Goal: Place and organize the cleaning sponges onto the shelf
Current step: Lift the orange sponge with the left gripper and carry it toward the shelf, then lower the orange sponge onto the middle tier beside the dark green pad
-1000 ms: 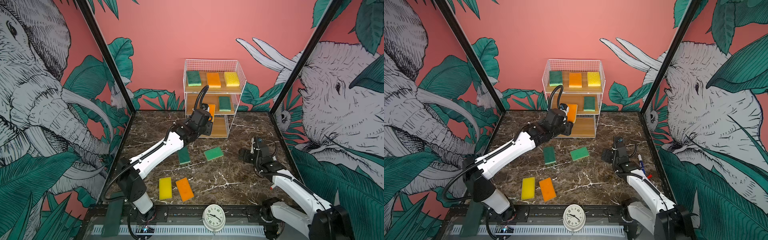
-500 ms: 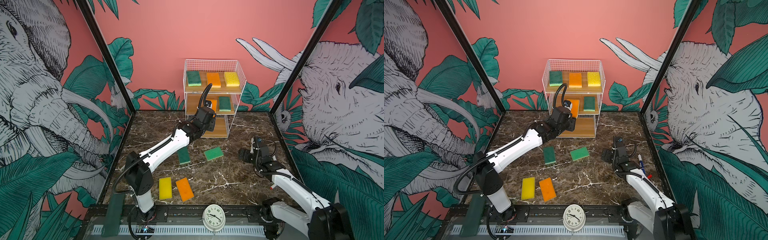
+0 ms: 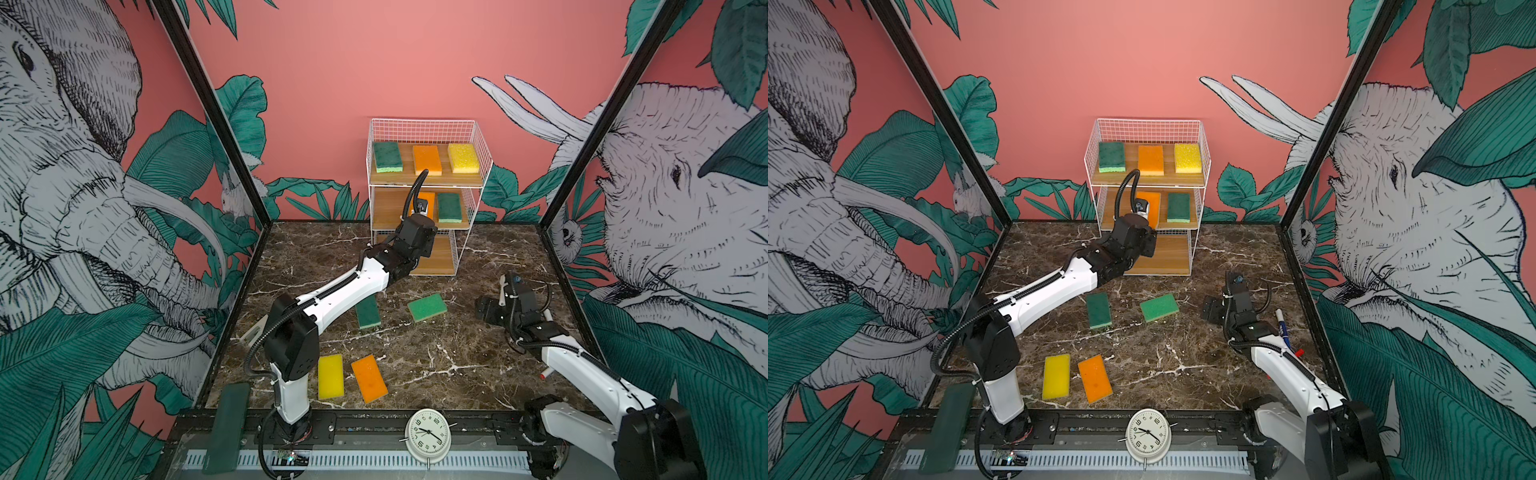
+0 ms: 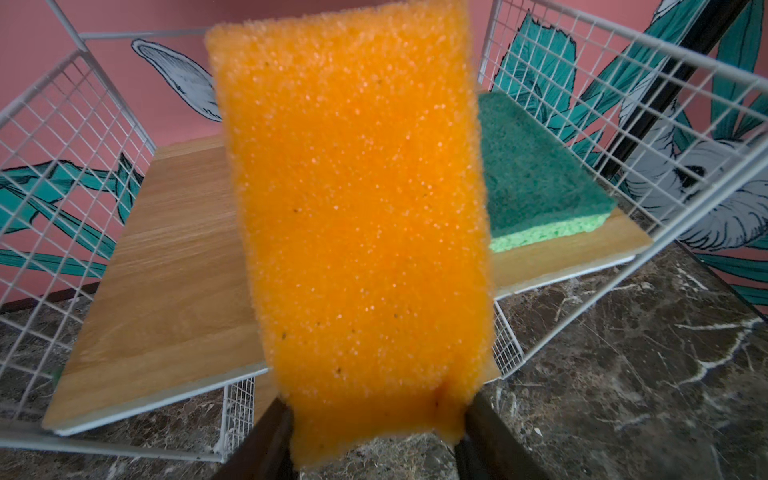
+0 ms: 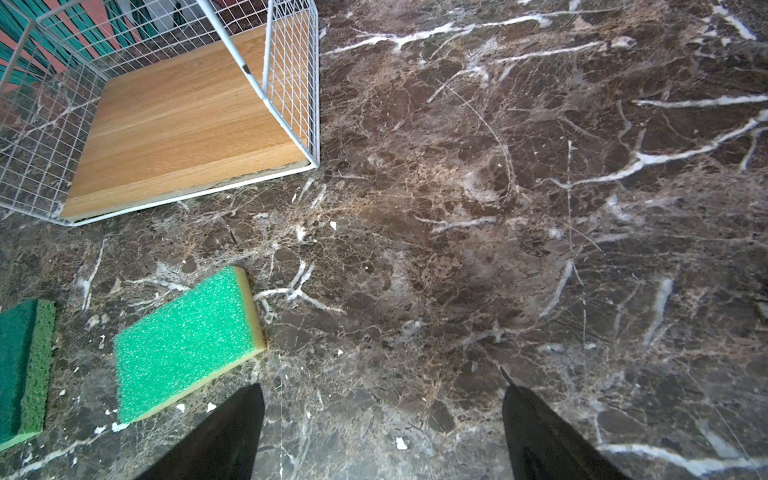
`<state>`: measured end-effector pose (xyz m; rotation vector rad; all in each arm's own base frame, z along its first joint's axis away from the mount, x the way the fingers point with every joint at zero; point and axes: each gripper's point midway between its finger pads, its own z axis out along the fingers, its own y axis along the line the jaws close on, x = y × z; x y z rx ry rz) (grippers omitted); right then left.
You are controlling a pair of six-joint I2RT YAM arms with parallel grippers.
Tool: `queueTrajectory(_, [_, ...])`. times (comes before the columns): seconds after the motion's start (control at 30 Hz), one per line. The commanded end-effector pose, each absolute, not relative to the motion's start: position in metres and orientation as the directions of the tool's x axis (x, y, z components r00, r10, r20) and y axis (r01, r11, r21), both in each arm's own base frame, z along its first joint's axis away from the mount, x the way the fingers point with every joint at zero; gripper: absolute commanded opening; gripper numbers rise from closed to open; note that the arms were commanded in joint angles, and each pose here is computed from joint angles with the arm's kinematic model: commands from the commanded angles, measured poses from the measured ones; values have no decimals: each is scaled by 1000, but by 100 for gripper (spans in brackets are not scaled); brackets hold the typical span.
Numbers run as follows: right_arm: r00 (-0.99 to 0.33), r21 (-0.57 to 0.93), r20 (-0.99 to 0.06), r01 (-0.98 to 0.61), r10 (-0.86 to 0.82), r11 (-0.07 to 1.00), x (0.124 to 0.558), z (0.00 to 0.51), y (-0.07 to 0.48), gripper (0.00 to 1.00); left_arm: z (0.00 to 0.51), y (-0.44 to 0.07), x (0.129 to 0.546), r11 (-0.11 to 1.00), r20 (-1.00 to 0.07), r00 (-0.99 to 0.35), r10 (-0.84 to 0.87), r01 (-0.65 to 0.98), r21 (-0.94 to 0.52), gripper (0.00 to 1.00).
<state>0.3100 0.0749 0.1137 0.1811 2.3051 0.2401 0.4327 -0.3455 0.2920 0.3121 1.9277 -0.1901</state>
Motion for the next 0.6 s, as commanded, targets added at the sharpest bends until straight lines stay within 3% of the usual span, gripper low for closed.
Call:
queueTrajectory(0.0, [-645, 235, -735, 45, 207, 971, 317, 122, 75, 92, 320, -340, 443, 964, -963, -254, 85, 266, 15, 55])
queueTrajectory(0.57, [-656, 263, -720, 43, 226, 964, 317, 114, 79, 92, 320, -345, 466, 976, -975, -208, 81, 216, 35, 56])
